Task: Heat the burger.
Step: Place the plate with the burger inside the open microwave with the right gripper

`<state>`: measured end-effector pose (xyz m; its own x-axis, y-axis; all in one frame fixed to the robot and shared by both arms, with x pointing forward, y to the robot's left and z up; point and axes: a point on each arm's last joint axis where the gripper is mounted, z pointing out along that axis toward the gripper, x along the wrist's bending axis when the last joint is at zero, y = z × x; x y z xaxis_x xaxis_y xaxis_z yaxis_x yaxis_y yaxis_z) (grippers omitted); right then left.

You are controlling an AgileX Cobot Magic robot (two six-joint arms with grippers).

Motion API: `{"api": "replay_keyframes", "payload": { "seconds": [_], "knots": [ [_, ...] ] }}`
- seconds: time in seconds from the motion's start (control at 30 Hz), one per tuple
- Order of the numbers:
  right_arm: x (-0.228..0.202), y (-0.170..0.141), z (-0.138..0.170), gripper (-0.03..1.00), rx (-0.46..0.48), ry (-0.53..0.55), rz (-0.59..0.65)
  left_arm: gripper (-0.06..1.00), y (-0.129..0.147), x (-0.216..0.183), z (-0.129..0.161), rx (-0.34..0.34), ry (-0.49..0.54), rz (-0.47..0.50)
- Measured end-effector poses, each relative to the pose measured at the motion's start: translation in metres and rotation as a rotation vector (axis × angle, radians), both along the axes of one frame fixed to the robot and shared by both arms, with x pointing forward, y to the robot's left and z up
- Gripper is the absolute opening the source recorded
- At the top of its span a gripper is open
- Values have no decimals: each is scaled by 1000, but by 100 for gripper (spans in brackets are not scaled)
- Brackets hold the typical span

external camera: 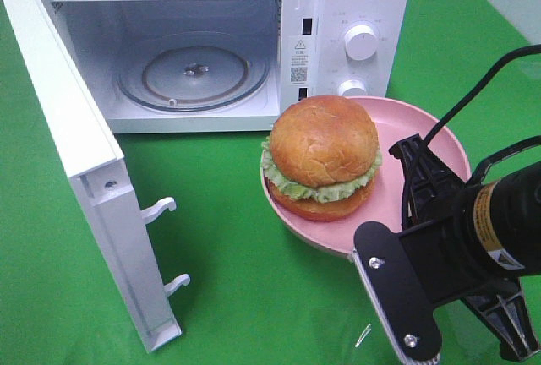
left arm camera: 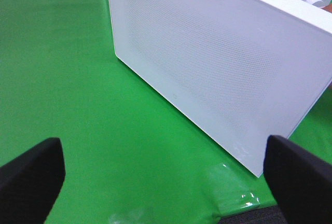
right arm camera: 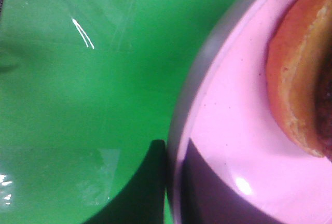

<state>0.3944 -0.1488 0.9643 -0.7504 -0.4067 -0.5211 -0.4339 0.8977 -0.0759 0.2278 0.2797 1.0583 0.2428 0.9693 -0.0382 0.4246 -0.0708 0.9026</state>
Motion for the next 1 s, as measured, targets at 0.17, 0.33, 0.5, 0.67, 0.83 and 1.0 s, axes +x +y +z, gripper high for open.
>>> {"api": "replay_keyframes", "payload": {
  "seconds": [0.17,0.33,0.5,0.67,0.83,1.0],
  "knots": [
    [7,-5,0,2,13,9,36,98,0,0,0,0,0,0],
    [18,-14,0,2,32,15,36,98,0,0,0,0,0,0],
    [30,-28,1,3,10,16,38,98,0,0,0,0,0,0],
    [43,-33,12,3,27,-4,50,98,0,0,0,0,0,0],
    [51,-32,22,3,54,-31,67,98,0,0,0,0,0,0],
    [55,-30,28,3,62,-46,92,98,0,0,0,0,0,0]
  ]
}}
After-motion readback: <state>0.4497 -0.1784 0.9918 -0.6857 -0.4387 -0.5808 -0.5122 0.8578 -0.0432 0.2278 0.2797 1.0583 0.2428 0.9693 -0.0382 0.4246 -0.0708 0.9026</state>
